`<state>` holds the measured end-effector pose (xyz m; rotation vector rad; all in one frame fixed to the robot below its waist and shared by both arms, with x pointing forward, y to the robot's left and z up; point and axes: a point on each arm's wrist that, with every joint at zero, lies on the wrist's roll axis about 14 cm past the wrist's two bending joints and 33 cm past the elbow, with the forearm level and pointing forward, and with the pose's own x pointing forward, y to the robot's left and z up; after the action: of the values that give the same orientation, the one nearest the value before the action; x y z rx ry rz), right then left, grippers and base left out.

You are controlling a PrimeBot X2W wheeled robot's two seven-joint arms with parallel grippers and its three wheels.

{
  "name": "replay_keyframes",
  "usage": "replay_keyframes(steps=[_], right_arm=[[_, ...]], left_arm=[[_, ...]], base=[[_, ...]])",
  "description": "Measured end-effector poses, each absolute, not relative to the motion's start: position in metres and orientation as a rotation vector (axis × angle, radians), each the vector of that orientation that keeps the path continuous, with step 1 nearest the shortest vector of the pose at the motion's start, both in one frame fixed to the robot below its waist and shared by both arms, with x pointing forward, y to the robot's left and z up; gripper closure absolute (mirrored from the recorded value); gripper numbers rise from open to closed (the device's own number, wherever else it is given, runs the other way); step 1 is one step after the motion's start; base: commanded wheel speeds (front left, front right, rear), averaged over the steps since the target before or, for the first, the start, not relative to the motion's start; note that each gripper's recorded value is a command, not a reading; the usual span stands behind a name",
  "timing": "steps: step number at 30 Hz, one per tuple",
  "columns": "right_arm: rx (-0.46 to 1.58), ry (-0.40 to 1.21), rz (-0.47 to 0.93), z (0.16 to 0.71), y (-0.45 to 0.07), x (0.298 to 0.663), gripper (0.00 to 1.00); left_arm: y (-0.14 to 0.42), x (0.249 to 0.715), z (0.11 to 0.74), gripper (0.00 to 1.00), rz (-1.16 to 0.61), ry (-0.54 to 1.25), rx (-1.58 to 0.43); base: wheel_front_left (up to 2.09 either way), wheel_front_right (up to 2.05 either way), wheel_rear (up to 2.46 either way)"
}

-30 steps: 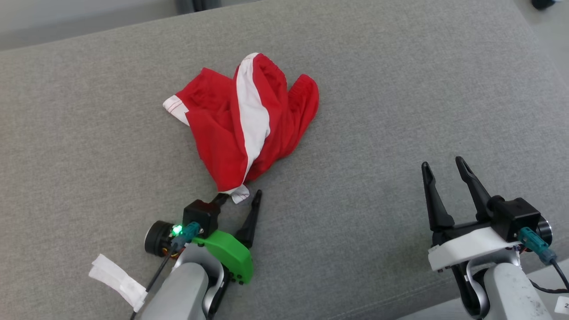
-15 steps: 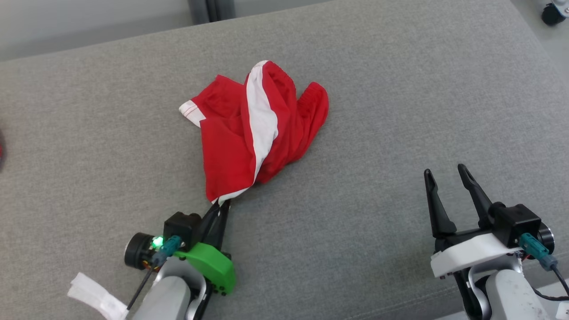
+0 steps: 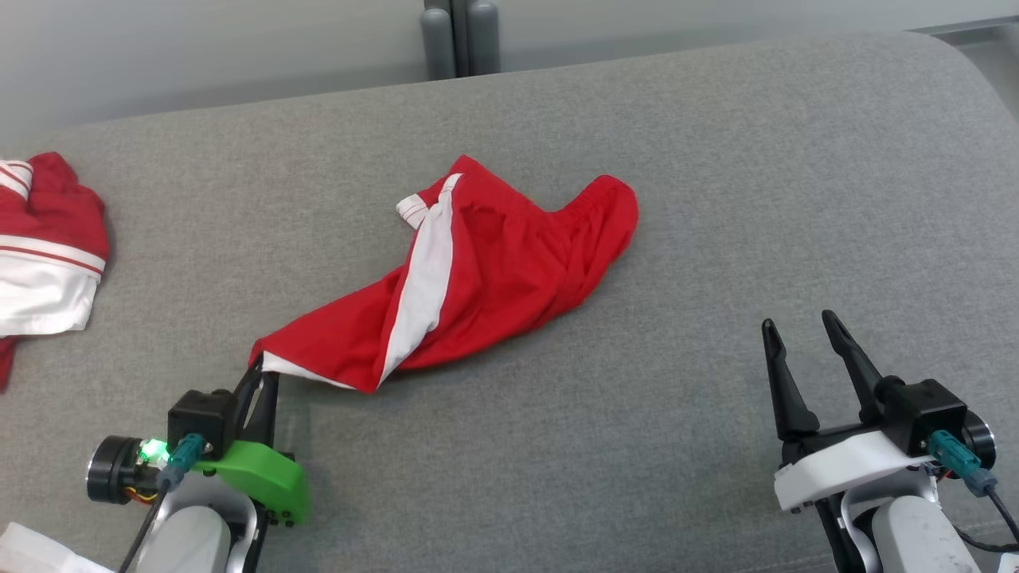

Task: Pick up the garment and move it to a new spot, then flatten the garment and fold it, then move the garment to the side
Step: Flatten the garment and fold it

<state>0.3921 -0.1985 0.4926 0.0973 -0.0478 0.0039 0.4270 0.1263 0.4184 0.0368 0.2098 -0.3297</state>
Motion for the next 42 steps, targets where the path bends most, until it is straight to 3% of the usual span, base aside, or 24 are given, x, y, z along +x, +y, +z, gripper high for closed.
replay_keyframes(steps=[1,3,4,5,20,30,35,42], right_arm=[[0.096,-0.047,0.007,0.492,-0.198,0.393,0.0],[0.096,-0.045,0.009,0.491,-0.197,0.393,0.0],[0.096,-0.044,0.01,0.491,-0.197,0.393,0.0],[0.095,-0.044,0.01,0.491,-0.197,0.393,0.0],[0.092,-0.069,0.025,0.501,-0.192,0.387,0.0],[0.07,-0.1,0.079,0.512,-0.175,0.392,0.0],[0.017,-0.171,0.16,0.536,-0.149,0.418,0.0],[-0.105,-0.242,0.367,0.564,-0.074,0.47,0.0]], left_arm=[[0.13,0.428,0.418,1.0,-0.316,0.211,0.038],[0.135,0.429,0.418,0.76,-0.289,0.213,0.03],[0.136,0.43,0.418,0.46,-0.281,0.212,0.025],[0.137,0.43,0.419,0.0,-0.27,0.208,0.016],[0.158,0.409,0.443,0.0,-0.155,0.131,-0.067],[0.142,0.392,0.465,0.0,-0.154,0.056,-0.152],[0.141,0.389,0.473,0.0,-0.15,0.03,-0.175],[0.15,0.384,0.474,0.0,-0.113,0.025,-0.214]], base=[[0.0,0.0,0.0],[0.0,0.0,0.0],[0.0,0.0,0.0],[0.0,0.0,0.0],[0.0,0.0,0.0],[0.0,0.0,0.0],[0.0,0.0,0.0],[0.0,0.0,0.0]])
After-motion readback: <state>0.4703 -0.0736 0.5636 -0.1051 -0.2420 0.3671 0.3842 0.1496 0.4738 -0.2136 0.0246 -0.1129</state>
